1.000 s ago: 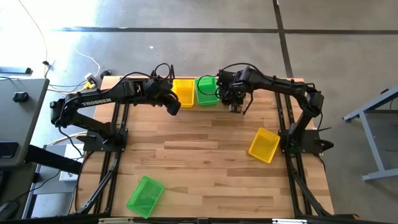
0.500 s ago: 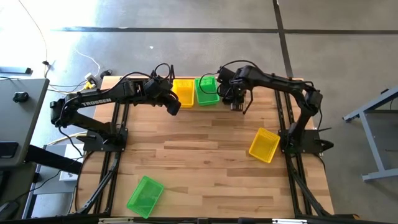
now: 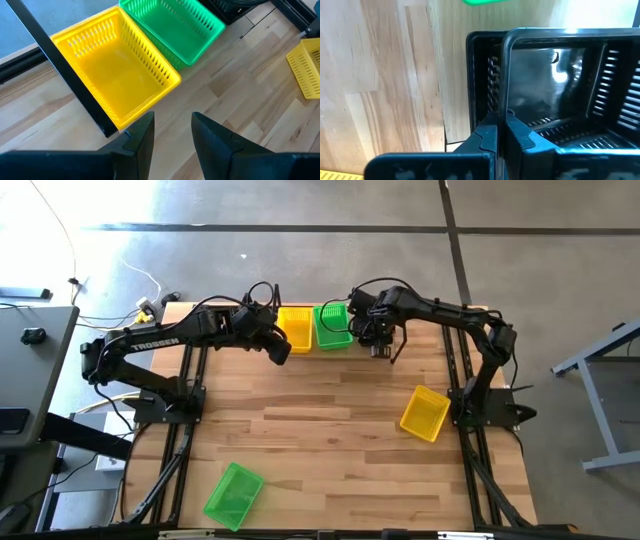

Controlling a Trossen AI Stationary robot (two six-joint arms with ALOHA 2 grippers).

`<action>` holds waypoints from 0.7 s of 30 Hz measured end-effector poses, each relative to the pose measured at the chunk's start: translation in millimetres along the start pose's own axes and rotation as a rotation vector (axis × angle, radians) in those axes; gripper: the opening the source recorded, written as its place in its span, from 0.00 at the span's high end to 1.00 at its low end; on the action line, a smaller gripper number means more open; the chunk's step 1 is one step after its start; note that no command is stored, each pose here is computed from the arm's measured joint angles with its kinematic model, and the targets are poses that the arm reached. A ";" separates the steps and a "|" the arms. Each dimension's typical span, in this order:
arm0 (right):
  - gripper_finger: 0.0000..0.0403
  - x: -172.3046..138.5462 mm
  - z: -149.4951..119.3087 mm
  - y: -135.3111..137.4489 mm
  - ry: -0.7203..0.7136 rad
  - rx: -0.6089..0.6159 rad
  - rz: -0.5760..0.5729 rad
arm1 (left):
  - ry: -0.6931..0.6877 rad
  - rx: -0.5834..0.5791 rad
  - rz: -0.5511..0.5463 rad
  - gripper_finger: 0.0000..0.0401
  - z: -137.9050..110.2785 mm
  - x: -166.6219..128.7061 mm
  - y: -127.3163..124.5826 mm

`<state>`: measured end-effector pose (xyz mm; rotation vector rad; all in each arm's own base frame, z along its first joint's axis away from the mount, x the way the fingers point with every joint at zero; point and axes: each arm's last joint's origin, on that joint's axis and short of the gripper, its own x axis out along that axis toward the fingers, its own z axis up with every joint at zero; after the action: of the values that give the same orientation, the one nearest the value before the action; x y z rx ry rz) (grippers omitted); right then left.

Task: Stack baskets on shelf by color
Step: Stack the black bin on the other stacked black bin on the shelf

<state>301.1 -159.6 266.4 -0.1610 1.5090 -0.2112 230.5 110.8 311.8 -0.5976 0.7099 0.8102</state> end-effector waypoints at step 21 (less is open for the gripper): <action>0.71 -18.1 -2.8 -0.5 0.024 0.114 0.067 | 0.000 0.000 -0.001 0.70 0.0 0.0 0.0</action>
<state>297.4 -155.7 283.9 -0.0169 1.5192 -0.2456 230.5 110.8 311.8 -0.5976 0.7102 0.8094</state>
